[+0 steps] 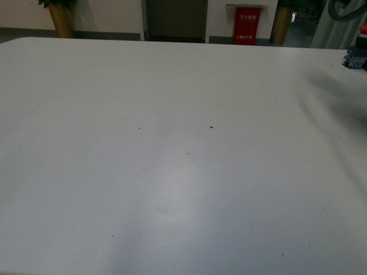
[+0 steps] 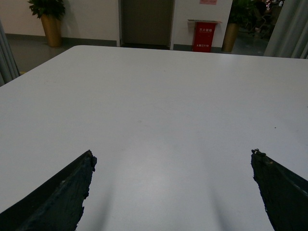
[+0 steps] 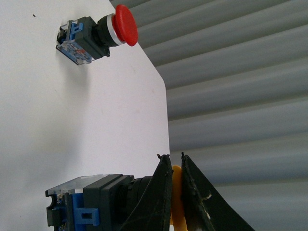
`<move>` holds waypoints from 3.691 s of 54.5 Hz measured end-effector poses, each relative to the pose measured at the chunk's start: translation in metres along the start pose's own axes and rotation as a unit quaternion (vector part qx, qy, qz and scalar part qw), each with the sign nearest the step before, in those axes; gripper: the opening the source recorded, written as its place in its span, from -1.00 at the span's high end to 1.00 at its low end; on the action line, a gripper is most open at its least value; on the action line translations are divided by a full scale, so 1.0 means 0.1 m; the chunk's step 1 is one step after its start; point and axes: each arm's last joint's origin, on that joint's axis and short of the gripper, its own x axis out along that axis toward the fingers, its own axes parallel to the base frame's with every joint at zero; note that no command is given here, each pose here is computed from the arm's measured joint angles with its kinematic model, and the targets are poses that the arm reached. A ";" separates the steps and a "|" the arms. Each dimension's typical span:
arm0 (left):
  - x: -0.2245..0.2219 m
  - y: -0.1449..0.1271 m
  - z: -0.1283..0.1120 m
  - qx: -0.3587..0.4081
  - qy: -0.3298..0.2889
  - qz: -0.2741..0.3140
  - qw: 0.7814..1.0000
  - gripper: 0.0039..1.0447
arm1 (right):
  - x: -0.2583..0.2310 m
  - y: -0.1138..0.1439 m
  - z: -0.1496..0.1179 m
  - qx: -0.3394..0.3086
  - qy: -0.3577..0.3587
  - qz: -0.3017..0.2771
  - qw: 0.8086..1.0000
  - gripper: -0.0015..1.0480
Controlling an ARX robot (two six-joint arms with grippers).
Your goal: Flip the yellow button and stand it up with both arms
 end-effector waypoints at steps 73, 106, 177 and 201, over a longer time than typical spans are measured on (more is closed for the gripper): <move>0.00 0.00 0.00 0.000 0.000 0.000 1.000 -0.87 | 0.14 0.22 -0.17 -0.022 0.024 0.008 0.999 0.92; 0.00 0.00 0.00 0.000 0.000 0.000 1.000 -0.87 | 0.16 0.36 -0.16 -0.029 0.035 0.011 0.999 0.92; 0.00 0.00 0.00 0.000 0.000 0.000 1.000 -0.87 | 0.16 0.12 -0.13 -0.013 0.018 -0.001 1.000 -0.86; 0.00 0.00 0.00 0.000 0.000 0.000 1.000 -0.87 | 0.09 -0.05 -0.17 0.010 0.006 0.015 1.000 -0.86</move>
